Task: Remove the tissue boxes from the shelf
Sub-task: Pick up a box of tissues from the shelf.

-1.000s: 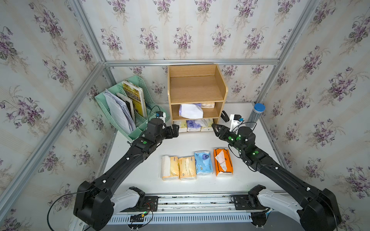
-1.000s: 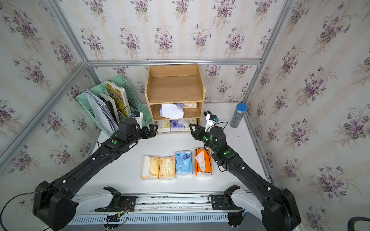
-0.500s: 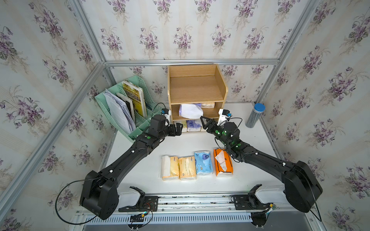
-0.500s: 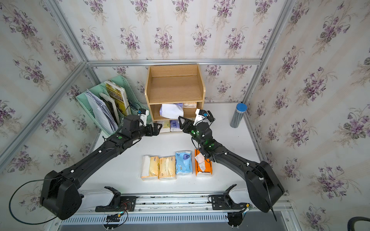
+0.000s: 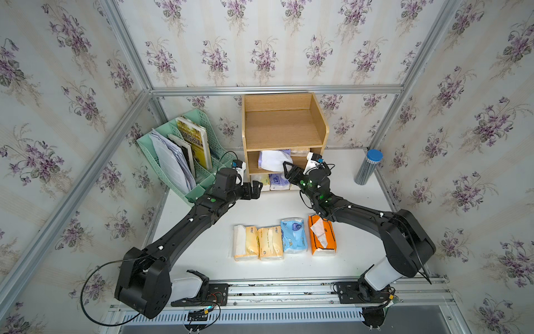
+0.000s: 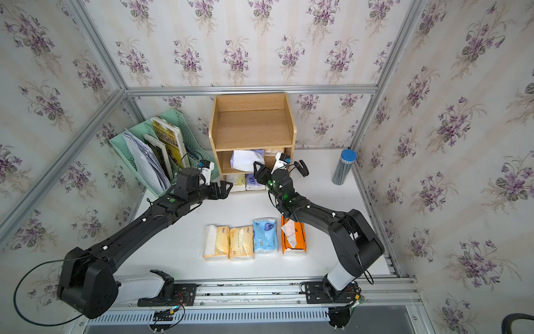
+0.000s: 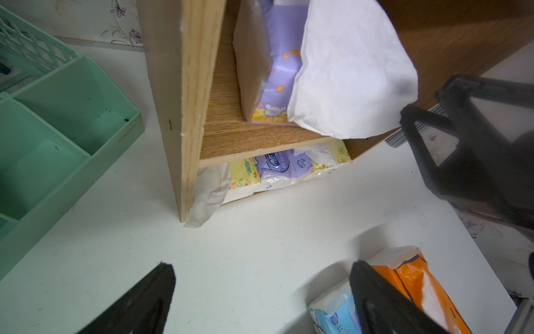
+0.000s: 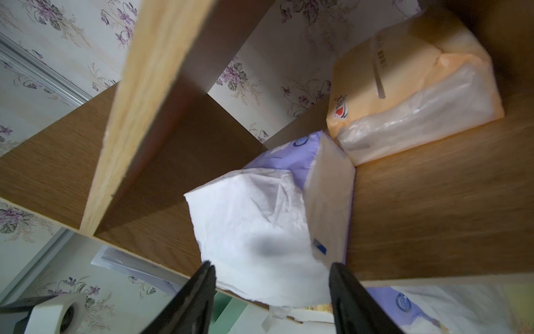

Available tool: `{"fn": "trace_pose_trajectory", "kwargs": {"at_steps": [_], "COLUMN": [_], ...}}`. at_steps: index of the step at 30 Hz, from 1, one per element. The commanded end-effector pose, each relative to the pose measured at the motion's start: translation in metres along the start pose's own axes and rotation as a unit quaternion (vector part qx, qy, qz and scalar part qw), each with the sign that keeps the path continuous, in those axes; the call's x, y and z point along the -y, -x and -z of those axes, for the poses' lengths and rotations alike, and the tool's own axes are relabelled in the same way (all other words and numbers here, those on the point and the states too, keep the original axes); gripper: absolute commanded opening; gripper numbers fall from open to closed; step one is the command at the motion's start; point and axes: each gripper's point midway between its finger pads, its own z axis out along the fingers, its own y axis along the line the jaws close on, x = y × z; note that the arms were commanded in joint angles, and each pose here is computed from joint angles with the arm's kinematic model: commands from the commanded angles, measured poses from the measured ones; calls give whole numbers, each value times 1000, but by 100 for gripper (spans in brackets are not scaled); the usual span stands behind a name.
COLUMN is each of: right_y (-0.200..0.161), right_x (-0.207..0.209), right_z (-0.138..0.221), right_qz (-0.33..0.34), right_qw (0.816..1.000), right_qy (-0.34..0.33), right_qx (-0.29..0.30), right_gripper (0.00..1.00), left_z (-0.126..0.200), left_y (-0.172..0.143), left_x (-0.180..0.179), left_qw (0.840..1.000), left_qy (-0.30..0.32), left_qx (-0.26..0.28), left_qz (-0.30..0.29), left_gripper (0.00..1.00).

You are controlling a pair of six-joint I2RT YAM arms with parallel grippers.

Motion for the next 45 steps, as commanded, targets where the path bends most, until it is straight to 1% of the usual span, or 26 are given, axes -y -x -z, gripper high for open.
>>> {"fn": "trace_pose_trajectory", "kwargs": {"at_steps": [1, 9, 17, 20, 22, 24, 28, 36, 39, 42, 45], "right_y": [1, -27, -52, -45, -32, -19, -5, -2, -6, -18, -37], "right_x": [-8, -30, -65, -71, -66, -59, -41, -23, -26, -36, -39], "right_z": [-9, -15, 1, 16, 26, 30, 20, -8, -17, -28, -32], "right_qz": [5, 17, 34, 41, 39, 41, 38, 47, 45, 39, 36], "right_qw": [1000, 999, 996, 995, 997, 998, 999, 999, 999, 998, 997], "right_qy": [14, 37, 73, 81, 67, 53, 29, 0, 12, 42, 48], "right_qx": [6, -21, -45, -32, -7, 4, -6, -5, -7, -28, -49], "right_gripper": [65, 59, 56, 56, 55, 54, 52, 52, 53, 45, 42], "left_z": [5, 17, 25, 27, 27, 27, 22, 14, 11, 7, 4], "left_y": [4, 0, -4, -3, -3, -2, 2, 11, 10, 4, -3], "left_x": [-1, -15, -20, -21, -21, -21, -20, -16, -16, -17, -20], "left_qw": [1000, 1000, 1000, 1000, 1000, 1000, 1000, 1000, 1000, 1000, 1000], "left_qy": [-6, 7, 11, 12, 14, 13, 11, 2, -2, -3, 1], "left_qx": [12, 14, 15, 17, 18, 18, 18, 18, 15, 6, -4], "left_qz": [-6, 4, 11, 12, 13, 13, 16, 18, 17, 14, 14], "left_gripper": [99, 99, 99, 99, 99, 99, 99, 99, 99, 99, 99]}}
